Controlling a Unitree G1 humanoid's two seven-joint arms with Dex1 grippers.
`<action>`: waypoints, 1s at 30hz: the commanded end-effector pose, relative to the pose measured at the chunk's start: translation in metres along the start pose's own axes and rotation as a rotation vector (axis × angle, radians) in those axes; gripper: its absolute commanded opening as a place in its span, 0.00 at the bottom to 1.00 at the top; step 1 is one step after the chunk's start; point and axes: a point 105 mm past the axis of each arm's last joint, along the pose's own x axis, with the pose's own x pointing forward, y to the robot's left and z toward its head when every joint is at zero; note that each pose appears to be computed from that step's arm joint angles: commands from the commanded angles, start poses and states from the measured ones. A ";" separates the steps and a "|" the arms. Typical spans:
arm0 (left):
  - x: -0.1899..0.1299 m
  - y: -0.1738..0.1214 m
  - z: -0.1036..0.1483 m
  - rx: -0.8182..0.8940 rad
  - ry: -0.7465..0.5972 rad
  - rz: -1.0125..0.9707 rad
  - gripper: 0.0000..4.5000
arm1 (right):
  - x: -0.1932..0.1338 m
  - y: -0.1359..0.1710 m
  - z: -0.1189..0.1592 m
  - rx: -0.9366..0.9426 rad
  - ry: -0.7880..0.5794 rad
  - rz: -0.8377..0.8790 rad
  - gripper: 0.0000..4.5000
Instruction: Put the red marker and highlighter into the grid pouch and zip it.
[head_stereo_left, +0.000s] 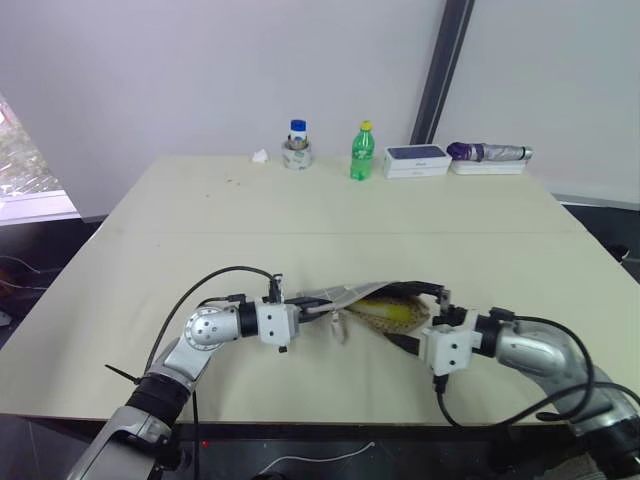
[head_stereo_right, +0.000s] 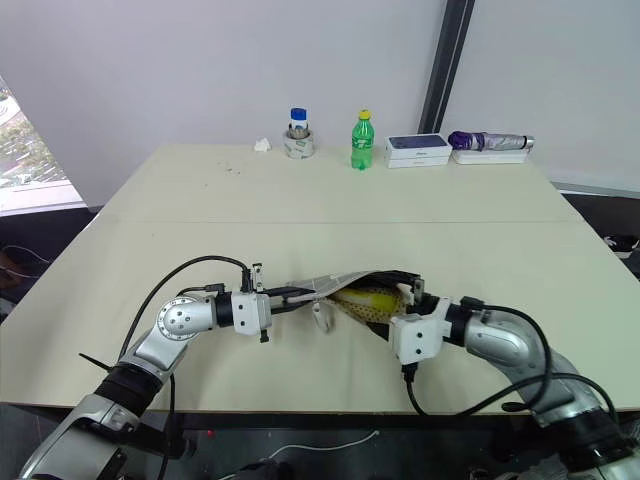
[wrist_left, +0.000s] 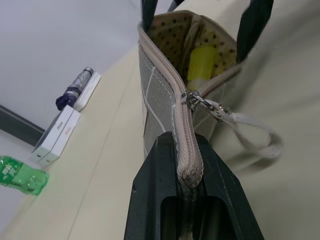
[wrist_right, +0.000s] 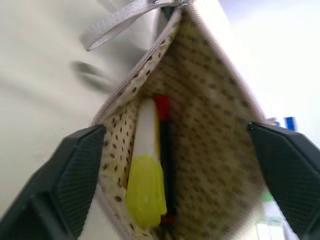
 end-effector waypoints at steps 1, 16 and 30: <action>0.002 0.013 0.002 -0.021 0.001 0.064 0.00 | -0.018 -0.017 0.028 0.157 -0.101 -0.117 0.99; 0.032 -0.002 0.004 0.157 0.023 -0.028 0.00 | 0.040 0.053 0.028 1.116 -0.039 -0.118 0.99; 0.050 0.003 0.008 0.197 -0.001 0.035 0.00 | 0.084 0.023 0.032 1.387 -0.218 -0.159 0.79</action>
